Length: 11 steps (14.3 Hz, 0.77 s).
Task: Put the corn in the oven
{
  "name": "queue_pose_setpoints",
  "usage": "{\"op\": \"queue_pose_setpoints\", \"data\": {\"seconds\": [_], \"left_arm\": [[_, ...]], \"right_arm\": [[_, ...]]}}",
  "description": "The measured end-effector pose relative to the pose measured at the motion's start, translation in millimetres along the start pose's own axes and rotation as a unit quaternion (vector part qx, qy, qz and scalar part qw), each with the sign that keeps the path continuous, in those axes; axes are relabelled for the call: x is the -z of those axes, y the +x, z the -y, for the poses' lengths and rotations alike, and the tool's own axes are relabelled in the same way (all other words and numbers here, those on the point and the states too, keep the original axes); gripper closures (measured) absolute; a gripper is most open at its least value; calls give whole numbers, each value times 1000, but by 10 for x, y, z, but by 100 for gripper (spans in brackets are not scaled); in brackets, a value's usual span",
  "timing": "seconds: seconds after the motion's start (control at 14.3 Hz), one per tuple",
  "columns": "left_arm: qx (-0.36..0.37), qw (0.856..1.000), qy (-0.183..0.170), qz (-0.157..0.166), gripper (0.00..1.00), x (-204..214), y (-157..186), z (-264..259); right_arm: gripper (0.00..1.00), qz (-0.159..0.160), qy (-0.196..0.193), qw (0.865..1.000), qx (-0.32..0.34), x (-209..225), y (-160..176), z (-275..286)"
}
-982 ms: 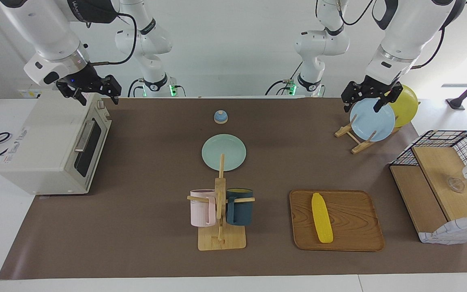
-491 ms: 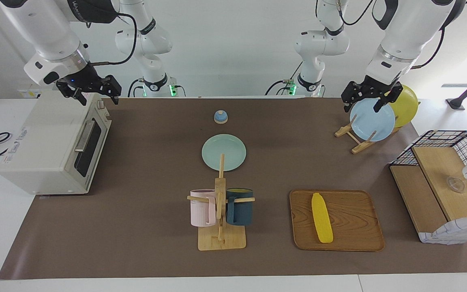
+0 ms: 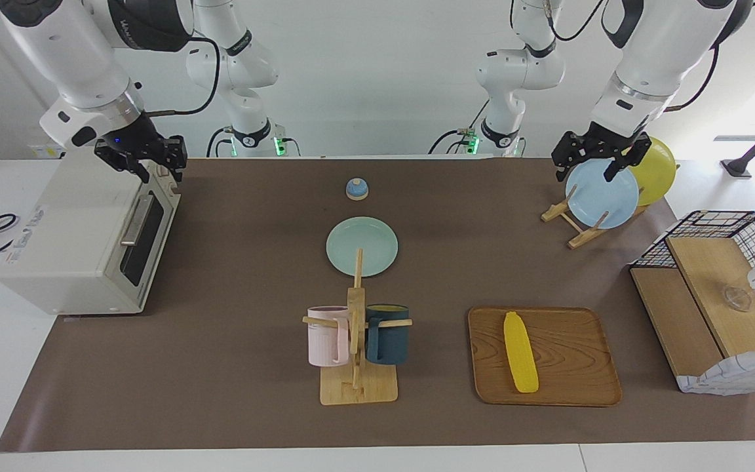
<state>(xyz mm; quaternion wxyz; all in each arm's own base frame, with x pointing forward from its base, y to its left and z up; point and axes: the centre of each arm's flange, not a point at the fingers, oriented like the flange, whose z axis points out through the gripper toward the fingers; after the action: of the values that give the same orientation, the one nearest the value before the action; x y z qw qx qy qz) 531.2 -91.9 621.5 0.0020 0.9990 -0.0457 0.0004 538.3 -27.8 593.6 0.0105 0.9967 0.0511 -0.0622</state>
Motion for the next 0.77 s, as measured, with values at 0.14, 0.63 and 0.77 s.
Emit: {"op": "queue_pose_setpoints", "data": {"seconds": [0.14,0.63,0.77], "left_arm": [[0,1000,0,0,0,0,0,0],[0,1000,0,0,0,-1,0,0],[0,1000,0,0,0,-1,0,0]], "right_arm": [[72,-16,-22,999,37,-158,-31,-208],[99,-21,-71,997,34,-832,-247,-595],[99,-15,-68,997,24,-953,-275,-664]]}}
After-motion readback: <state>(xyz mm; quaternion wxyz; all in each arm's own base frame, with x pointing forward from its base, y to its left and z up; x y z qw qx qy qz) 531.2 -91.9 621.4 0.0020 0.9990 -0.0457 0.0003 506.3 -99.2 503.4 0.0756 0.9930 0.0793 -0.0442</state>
